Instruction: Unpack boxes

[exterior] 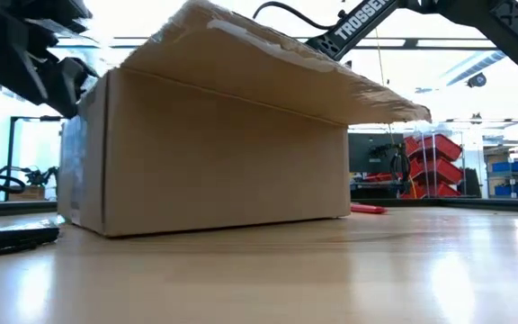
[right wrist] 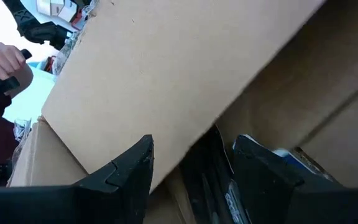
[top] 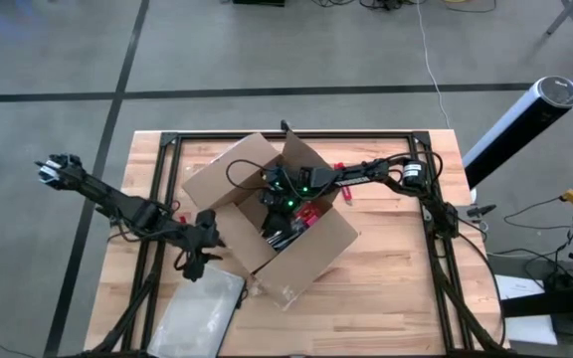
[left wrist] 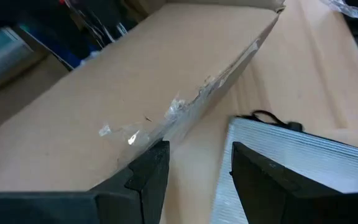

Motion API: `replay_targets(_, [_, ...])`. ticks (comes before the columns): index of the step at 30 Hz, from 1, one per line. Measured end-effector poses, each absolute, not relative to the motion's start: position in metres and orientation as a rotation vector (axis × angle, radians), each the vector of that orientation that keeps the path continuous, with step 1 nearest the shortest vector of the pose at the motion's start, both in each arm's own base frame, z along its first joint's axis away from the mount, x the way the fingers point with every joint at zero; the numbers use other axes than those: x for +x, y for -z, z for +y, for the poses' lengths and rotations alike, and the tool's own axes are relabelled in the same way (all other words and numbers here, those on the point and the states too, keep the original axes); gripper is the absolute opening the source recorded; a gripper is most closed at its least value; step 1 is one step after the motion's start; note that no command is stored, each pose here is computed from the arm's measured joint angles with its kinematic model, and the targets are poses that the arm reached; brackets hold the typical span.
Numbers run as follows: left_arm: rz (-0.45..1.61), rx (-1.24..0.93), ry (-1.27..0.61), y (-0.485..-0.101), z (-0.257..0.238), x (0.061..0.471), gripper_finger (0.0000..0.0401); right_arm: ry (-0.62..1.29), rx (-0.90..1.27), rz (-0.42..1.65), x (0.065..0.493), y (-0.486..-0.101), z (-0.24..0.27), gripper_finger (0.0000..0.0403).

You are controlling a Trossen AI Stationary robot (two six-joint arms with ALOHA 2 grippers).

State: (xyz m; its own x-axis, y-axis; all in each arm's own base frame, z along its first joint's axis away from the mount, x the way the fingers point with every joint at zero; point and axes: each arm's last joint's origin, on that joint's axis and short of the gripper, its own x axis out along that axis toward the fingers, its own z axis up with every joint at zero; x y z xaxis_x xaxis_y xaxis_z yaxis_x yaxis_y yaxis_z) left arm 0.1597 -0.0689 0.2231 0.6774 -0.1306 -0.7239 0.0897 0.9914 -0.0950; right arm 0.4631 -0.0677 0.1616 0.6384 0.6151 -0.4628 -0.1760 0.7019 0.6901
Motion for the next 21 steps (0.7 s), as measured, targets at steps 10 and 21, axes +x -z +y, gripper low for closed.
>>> replay_targets(10, [0.744, 0.025, 0.113, -0.224, -0.068, 0.17, 0.0157, -0.492, 0.651, 0.746, 0.464, -0.162, -0.067, 0.0192])
replay_targets(21, [0.777, 0.033, 0.12, -0.214, -0.073, 0.183, 0.0157, -0.574, 0.693, 0.729, 0.464, -0.164, -0.066, 0.0192])
